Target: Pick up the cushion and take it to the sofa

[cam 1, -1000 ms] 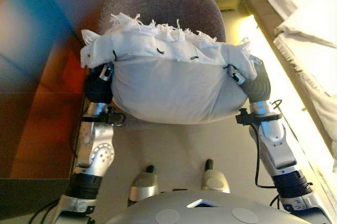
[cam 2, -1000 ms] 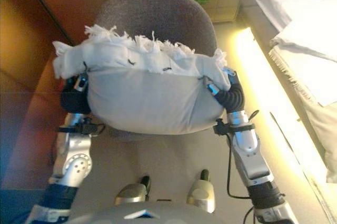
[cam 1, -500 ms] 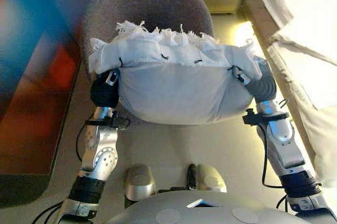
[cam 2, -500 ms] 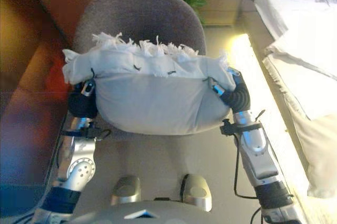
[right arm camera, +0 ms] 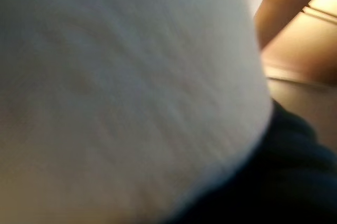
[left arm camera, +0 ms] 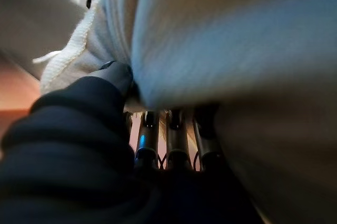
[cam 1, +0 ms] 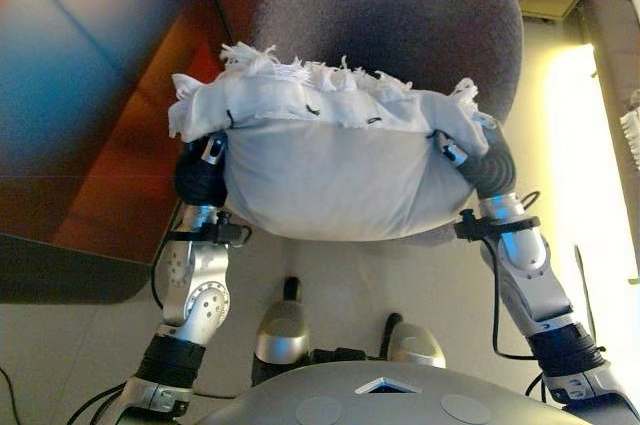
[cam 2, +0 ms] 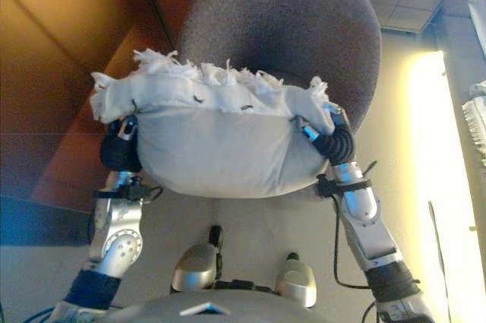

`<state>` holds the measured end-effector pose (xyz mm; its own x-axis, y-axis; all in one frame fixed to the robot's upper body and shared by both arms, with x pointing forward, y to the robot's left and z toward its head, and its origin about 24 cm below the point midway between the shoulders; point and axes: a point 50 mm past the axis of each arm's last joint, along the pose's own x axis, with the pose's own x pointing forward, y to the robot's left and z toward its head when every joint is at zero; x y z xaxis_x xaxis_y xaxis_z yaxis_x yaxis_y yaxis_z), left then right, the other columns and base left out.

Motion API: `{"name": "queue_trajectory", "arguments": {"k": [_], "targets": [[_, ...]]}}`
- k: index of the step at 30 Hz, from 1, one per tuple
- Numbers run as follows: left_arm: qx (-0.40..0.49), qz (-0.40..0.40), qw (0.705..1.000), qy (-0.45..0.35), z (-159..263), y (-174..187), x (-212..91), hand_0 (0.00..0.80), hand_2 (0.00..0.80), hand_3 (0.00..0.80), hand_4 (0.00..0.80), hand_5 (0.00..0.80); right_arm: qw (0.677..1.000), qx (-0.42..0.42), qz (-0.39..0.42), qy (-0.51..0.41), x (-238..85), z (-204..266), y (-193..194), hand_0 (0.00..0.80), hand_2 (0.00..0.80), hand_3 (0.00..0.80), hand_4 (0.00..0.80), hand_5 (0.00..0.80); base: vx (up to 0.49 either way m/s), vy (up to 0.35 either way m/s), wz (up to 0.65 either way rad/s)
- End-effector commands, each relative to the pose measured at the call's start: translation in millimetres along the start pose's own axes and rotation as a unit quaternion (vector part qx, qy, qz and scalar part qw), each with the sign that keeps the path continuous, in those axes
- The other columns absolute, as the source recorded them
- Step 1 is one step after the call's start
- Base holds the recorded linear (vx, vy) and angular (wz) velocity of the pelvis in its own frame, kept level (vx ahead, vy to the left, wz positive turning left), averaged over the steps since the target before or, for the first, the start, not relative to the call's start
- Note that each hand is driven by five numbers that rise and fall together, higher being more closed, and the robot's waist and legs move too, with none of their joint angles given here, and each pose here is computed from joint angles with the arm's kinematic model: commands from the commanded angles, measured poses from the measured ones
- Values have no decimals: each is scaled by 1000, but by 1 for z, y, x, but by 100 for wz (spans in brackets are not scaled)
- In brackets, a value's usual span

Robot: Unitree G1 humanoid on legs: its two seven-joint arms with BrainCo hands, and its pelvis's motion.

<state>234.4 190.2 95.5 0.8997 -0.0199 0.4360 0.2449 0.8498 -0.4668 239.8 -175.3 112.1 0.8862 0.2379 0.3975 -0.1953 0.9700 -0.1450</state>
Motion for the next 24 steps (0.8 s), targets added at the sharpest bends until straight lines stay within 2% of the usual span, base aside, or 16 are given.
{"name": "queue_trajectory", "arguments": {"k": [1, 8, 14, 17, 24], "targets": [[15, -101, 993, -51, 9, -44, 26, 800, 800, 800, 800, 800, 989, 21, -6, -144, 33, 43, 7, 800, 800, 800, 800, 800, 191, 155, -14], [67, -171, 983, -12, -1, -61, 45, 800, 800, 800, 800, 800, 988, 14, -83, -132, 32, 35, 13, 800, 800, 800, 800, 800, 186, 155, -1], [98, -195, 976, -2, -5, -72, 73, 800, 800, 800, 800, 800, 986, 1, -114, -124, 60, 30, 8, 800, 800, 800, 800, 800, 89, -78, -19], [96, -187, 977, 23, -19, -79, 79, 800, 800, 800, 800, 800, 986, -1, -131, -98, 72, 23, 6, 800, 800, 800, 800, 800, 89, -121, -4], [99, -143, 981, 82, -54, -77, 86, 800, 800, 800, 800, 800, 991, 5, -130, -12, 77, -8, 4, 800, 800, 800, 800, 800, 133, -87, -10]]}}
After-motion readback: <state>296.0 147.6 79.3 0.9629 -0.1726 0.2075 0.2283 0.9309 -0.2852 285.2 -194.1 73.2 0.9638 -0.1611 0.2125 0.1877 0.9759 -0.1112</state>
